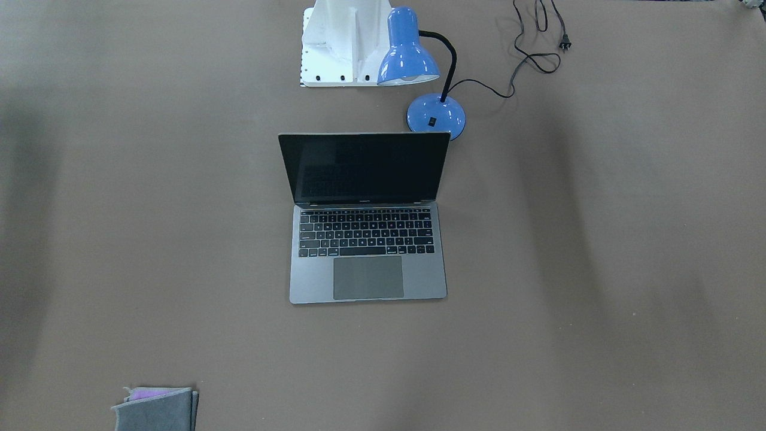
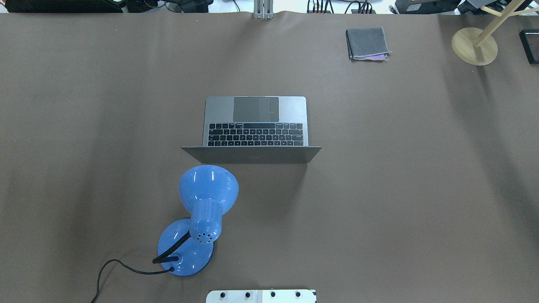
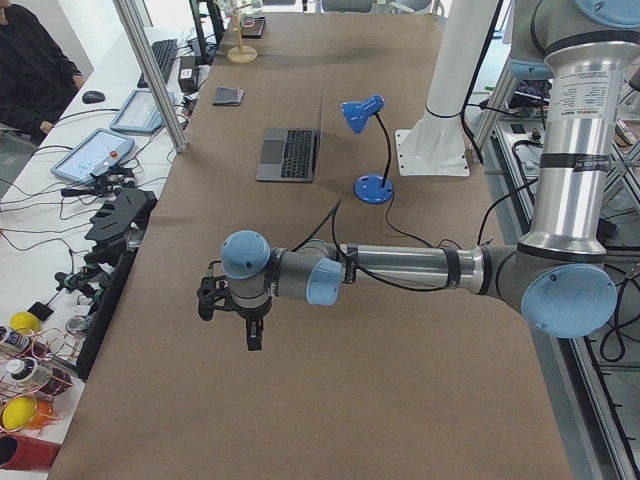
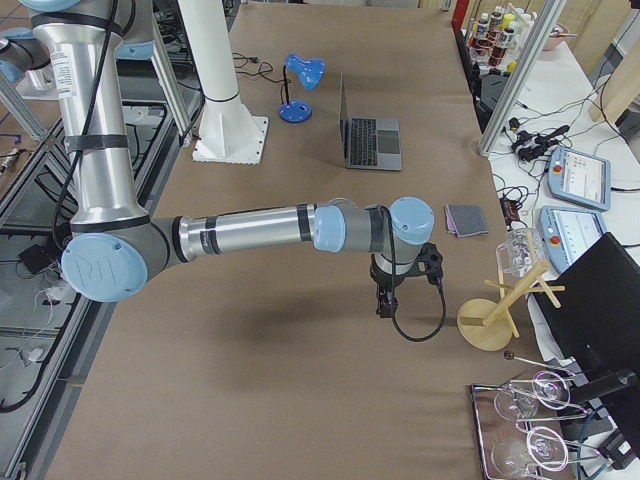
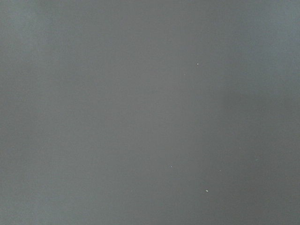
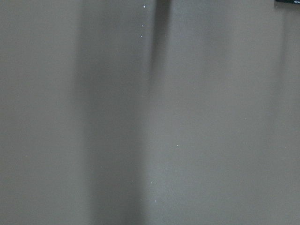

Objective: Close laptop

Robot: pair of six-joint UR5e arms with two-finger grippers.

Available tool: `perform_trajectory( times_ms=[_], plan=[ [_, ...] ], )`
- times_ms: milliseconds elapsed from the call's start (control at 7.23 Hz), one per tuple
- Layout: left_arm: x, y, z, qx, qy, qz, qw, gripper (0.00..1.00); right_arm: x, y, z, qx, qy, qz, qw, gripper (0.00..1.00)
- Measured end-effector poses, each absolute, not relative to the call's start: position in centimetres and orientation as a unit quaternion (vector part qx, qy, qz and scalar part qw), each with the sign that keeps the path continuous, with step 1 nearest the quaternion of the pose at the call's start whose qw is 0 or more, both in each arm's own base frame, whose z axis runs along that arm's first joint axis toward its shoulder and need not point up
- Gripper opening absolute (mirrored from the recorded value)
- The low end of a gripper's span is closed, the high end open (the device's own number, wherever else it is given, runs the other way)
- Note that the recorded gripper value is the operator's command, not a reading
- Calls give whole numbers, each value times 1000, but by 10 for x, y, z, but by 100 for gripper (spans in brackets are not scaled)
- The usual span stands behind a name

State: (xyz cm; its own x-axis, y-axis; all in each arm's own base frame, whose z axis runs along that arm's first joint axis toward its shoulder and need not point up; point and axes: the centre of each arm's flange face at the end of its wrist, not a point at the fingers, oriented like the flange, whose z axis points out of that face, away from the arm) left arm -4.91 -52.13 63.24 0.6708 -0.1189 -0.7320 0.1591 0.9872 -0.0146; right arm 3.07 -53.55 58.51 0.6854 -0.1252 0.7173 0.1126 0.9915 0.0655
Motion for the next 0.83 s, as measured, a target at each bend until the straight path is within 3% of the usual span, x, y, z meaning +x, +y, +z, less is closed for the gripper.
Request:
perform_trajectory(
  times_ms=[830],
  plan=[
    [-45,-534,600,51,401,-66,912,99,16,-548,557,23,-389,-51,919,100]
  ],
)
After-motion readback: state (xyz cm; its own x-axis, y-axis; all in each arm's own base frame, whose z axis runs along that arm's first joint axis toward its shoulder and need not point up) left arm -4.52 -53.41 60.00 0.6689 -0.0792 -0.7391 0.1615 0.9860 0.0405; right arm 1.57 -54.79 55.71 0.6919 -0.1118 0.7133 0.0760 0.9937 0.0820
